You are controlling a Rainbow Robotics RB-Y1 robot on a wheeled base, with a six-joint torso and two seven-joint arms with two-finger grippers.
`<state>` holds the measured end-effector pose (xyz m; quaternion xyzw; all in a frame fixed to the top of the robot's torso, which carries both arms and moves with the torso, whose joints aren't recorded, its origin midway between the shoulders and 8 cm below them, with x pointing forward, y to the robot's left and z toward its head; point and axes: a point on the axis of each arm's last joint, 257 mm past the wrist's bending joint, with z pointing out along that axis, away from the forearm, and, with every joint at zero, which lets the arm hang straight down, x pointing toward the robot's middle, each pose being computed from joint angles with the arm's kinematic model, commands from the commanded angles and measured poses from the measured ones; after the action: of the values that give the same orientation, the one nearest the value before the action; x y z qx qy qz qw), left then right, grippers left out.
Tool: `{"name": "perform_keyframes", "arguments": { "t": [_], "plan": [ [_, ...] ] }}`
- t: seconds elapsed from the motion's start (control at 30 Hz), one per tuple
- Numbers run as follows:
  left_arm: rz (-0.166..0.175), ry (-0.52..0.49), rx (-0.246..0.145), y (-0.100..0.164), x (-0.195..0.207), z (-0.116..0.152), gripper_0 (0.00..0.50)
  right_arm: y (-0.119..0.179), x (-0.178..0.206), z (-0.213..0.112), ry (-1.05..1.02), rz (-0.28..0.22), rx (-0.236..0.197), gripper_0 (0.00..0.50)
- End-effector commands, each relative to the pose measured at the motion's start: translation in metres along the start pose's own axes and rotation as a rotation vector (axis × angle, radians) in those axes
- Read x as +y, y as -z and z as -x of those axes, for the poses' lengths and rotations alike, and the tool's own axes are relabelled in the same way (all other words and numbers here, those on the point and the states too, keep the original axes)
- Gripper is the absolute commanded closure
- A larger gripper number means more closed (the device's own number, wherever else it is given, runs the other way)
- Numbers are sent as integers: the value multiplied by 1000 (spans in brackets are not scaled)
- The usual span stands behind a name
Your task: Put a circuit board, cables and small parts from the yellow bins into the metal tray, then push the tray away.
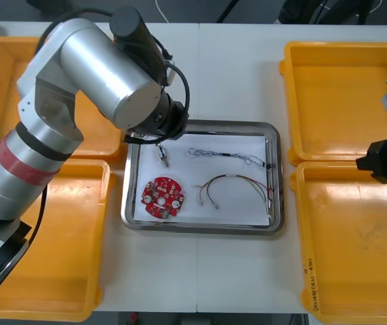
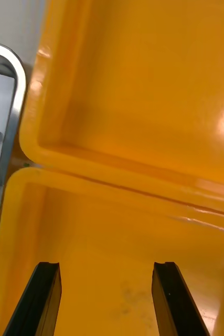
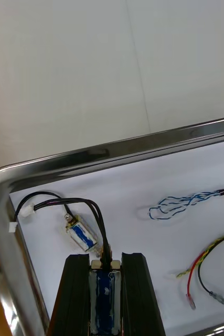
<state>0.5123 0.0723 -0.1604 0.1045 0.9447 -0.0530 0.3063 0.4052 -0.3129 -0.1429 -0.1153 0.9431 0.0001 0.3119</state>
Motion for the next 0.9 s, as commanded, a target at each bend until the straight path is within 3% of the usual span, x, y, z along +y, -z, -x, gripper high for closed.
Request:
{"name": "perform_keyframes", "arguments": {
  "t": [0.03,0.43,0.63,0.9],
  "plan": [
    [-25,-7,-19,-16,-24,-1,500,9,-21,-19,-74,-48,15,0],
    [-11,-30,-29,-50,-33,-12,499,8,-36,-49,-140,-80,59,0],
    [-6,-37,-21,-58,-33,-22,498,6,-39,-60,-153,-86,80,0],
    [-11,-47,-40,-67,-34,-28,500,6,-43,-71,-170,-93,99,0]
  ]
}}
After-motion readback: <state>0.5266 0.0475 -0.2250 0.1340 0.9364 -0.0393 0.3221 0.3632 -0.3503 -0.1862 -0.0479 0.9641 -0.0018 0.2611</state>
